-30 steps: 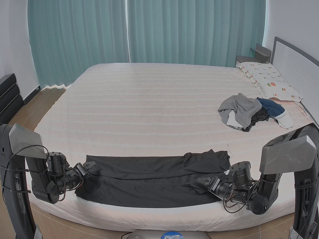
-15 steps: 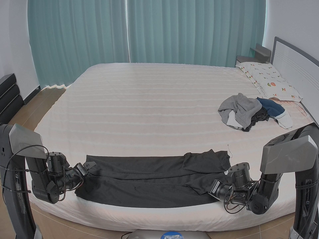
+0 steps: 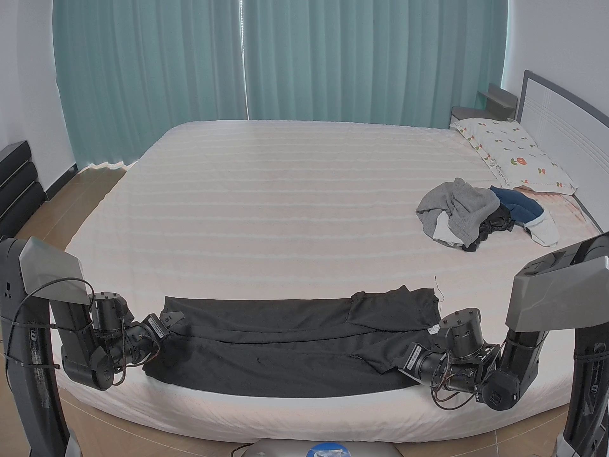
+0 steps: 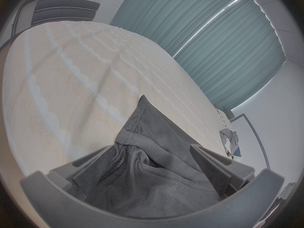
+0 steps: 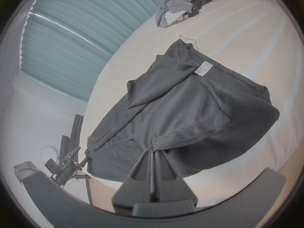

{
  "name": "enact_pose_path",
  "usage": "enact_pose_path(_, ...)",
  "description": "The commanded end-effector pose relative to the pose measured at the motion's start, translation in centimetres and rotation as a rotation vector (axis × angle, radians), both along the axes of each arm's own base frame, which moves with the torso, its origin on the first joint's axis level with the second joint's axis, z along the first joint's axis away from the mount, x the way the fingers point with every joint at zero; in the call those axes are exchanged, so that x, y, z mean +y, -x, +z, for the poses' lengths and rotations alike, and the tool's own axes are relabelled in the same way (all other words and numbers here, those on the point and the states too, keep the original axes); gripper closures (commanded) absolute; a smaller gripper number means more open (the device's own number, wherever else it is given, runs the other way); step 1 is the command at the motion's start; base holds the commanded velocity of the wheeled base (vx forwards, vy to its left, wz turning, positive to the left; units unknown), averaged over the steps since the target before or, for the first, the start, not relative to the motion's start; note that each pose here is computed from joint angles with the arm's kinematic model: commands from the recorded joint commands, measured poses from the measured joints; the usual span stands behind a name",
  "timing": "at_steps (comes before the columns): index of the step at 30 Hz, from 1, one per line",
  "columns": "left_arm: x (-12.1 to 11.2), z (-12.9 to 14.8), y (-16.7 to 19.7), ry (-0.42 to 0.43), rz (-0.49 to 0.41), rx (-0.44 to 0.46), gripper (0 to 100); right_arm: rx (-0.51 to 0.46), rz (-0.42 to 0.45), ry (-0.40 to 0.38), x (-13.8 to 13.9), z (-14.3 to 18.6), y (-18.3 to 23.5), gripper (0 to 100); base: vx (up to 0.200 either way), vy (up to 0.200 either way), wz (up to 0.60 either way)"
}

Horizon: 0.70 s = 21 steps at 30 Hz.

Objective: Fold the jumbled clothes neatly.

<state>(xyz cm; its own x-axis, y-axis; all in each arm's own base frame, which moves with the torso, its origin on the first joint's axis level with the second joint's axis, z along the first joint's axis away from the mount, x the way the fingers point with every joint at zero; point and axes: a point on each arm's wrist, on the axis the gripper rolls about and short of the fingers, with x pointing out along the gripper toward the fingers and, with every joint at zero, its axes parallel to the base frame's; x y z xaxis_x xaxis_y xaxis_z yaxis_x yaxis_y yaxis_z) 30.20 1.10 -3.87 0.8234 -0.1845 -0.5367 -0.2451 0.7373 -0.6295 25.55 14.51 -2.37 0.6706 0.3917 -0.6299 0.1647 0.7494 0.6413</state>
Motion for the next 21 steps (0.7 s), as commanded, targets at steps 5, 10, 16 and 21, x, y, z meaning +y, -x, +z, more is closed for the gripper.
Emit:
enact_pose_path(5, 0.0, 0.0, 0.0, 0.001, 0.001, 0.002, 0, 0.007, 0.012, 0.002, 0.0, 0.1, 0.5, 100, 0.0, 0.0, 0.0)
enact_pose_path(10, 0.0, 0.0, 0.0, 0.002, 0.002, 0.0, 0, 0.017, 0.025, 0.021, -0.1, -0.2, 0.8, 0, 0.0, 0.0, 0.0)
enact_pose_path(16, 0.0, 0.1, 0.0, 0.005, 0.002, -0.003, 0, -0.023, 0.04, 0.017, -0.1, 1.2, 1.0, 0, 0.0, 0.0, 0.0)
enact_pose_path(21, 0.0, 0.1, -0.1, 0.003, 0.002, -0.003, 0, -0.114, 0.036, -0.034, -0.3, 4.3, 1.1, 0, 0.0, 0.0, 0.0)
